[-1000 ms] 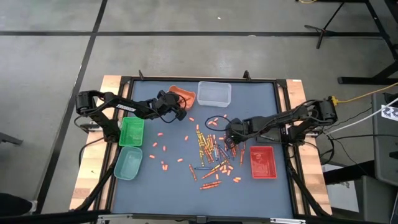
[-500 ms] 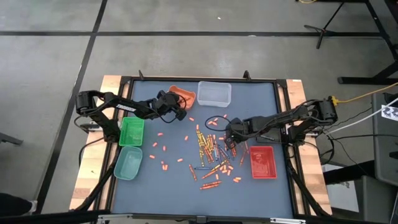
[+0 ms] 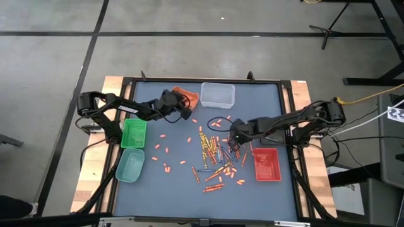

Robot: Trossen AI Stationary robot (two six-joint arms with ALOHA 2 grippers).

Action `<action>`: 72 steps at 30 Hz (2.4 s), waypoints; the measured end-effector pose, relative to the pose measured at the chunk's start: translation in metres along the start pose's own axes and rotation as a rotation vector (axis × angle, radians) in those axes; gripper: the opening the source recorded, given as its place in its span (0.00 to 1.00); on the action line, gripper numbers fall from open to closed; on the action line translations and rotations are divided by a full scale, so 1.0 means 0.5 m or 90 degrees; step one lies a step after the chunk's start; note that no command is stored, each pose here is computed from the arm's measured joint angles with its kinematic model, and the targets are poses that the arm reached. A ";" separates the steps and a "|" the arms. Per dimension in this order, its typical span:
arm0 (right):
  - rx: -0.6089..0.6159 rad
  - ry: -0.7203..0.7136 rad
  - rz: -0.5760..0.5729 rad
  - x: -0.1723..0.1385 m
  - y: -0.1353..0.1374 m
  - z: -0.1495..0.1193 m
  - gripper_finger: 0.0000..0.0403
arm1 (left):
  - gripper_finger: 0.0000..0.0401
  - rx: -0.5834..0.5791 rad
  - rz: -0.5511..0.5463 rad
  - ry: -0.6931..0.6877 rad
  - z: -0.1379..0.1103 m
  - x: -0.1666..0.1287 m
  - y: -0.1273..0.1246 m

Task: Sort crayons
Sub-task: Put the red crayon into the orange bin

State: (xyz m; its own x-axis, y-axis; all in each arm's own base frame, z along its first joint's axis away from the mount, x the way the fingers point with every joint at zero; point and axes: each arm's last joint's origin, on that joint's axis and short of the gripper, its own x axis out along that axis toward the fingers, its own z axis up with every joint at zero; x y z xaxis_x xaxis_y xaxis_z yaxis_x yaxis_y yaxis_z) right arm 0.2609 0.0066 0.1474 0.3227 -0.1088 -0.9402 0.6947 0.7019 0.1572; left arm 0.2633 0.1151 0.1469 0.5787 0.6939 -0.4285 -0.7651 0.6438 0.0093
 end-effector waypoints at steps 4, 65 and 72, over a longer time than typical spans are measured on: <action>-0.024 -0.046 0.047 -0.009 0.012 0.014 0.03 | 0.16 -0.007 -0.005 -0.020 0.007 0.000 -0.002; -0.320 -0.697 0.087 0.061 0.091 0.477 0.05 | 0.16 0.152 -0.270 -0.119 0.043 -0.222 -0.147; -0.318 -0.696 0.082 0.061 0.090 0.477 0.09 | 0.16 0.157 -0.277 -0.117 0.040 -0.226 -0.150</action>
State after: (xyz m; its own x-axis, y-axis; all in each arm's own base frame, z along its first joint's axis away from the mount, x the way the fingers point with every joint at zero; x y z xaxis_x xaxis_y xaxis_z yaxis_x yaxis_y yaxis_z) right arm 0.4554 -0.1329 0.1979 0.9122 -0.3867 -0.1359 0.3706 0.9197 -0.1297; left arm 0.2610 -0.0053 0.2125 0.8842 0.3771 -0.2755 -0.3678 0.9258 0.0871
